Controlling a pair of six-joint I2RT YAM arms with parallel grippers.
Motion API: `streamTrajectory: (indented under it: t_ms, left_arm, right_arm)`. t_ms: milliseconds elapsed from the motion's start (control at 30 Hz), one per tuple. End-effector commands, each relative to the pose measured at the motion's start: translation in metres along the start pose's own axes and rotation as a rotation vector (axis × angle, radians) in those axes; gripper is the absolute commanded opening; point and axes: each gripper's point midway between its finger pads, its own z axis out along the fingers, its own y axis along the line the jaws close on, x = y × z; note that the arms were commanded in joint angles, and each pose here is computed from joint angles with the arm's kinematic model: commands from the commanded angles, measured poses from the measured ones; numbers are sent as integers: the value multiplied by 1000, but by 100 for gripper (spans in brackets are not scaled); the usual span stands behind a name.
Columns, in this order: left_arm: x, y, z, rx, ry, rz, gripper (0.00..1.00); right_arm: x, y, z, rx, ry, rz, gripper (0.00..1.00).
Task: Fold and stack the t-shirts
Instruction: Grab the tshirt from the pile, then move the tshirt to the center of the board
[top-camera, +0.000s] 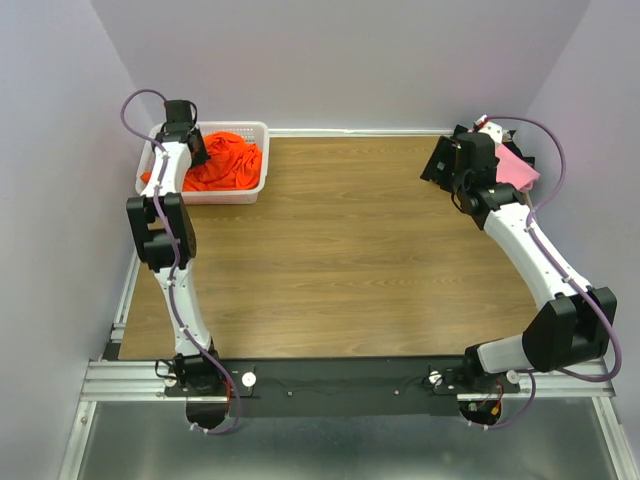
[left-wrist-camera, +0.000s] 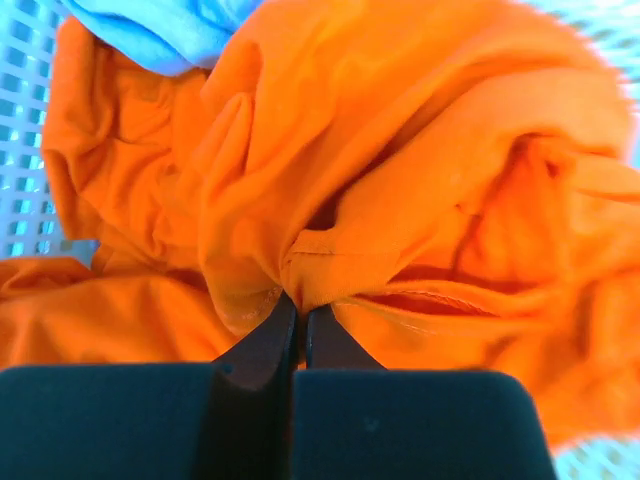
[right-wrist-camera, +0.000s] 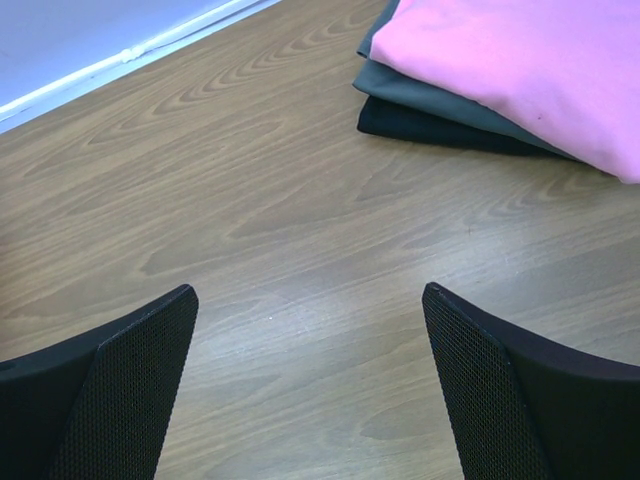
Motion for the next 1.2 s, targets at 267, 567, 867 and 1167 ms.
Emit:
streamTrajectory:
  t_ms: [267,567,867,1167]
  left_arm:
    - [-99,-85,-203,388,-414,14,0]
    - [-81,-193,-350,841,-625,188,0]
    - [-99,-227,-505,1192,-855,141,0]
    - [-81,-249,-600,1533,-878,171,0]
  right_arm:
    - [3,6,2,-33,22,13,100]
    - [-2,10,1,-47,16,12,100]
    - [-12,15,-3,-64,-4,18,100]
    - [-21,2,-16,-27,-52,20,100]
